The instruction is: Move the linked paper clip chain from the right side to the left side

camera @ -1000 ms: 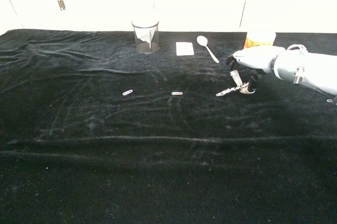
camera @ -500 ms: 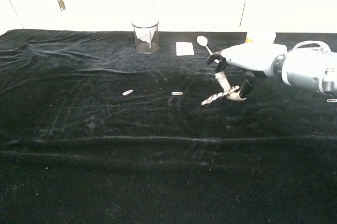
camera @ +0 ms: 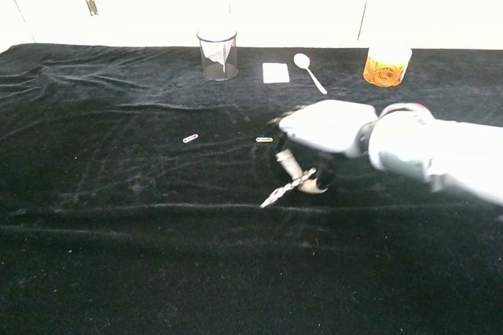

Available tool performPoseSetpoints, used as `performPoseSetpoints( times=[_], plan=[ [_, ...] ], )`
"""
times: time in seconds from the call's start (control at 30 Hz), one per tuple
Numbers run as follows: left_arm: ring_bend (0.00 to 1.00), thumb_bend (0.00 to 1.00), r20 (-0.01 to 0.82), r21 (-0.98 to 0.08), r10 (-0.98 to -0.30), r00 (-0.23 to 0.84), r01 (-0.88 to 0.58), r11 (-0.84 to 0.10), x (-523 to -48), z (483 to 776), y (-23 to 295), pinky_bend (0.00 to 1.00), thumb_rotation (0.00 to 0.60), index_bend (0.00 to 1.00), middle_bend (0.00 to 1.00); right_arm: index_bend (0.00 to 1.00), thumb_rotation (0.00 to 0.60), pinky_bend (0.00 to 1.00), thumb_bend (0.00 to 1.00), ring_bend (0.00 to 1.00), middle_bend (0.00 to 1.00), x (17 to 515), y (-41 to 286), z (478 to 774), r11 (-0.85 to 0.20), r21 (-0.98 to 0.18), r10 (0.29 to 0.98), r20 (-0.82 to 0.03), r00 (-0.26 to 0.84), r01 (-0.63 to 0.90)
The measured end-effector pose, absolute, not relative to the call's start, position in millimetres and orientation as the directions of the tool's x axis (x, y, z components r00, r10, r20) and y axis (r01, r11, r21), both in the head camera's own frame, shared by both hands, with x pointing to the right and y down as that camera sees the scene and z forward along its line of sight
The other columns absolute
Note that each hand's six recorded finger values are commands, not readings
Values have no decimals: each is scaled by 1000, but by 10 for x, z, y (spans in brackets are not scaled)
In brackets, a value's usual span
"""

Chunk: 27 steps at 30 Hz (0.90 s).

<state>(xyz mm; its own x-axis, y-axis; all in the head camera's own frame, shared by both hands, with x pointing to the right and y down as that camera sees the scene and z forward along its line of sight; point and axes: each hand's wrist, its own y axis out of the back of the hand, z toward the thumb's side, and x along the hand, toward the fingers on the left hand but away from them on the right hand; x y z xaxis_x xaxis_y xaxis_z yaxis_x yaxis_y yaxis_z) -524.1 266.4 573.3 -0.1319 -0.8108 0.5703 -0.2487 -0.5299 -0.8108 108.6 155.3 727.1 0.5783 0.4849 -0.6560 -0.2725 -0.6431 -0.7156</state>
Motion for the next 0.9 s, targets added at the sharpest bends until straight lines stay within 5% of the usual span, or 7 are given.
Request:
performPoseSetpoints(
  times=[0.3, 0.63, 0.73, 0.9],
  plan=[
    [123, 152, 561, -815, -817, -134, -264, -516, -5283, 5680, 2682, 99, 600, 0, 61, 747, 600, 0, 409, 67, 113, 670, 1667, 7358, -636, -732, 476, -623, 621, -246],
    [123, 152, 566, -811, -813, -134, -265, -521, -5303, 5695, 2674, 99, 600, 0, 61, 133, 600, 0, 409, 2, 0, 732, 1550, 7251, -602, -769, 508, -578, 639, -216],
    [123, 153, 568, -810, -812, -135, -265, -523, -5302, 5701, 2668, 99, 600, 0, 61, 26, 600, 0, 409, 0, 0, 777, 1520, 7209, -598, -772, 508, -573, 643, -215],
    [122, 153, 565, -812, -814, -137, -268, -519, -5309, 5691, 2666, 99, 600, 0, 61, 3, 600, 0, 409, 0, 0, 827, 1505, 7133, -599, -771, 501, -572, 650, -217]
  ],
)
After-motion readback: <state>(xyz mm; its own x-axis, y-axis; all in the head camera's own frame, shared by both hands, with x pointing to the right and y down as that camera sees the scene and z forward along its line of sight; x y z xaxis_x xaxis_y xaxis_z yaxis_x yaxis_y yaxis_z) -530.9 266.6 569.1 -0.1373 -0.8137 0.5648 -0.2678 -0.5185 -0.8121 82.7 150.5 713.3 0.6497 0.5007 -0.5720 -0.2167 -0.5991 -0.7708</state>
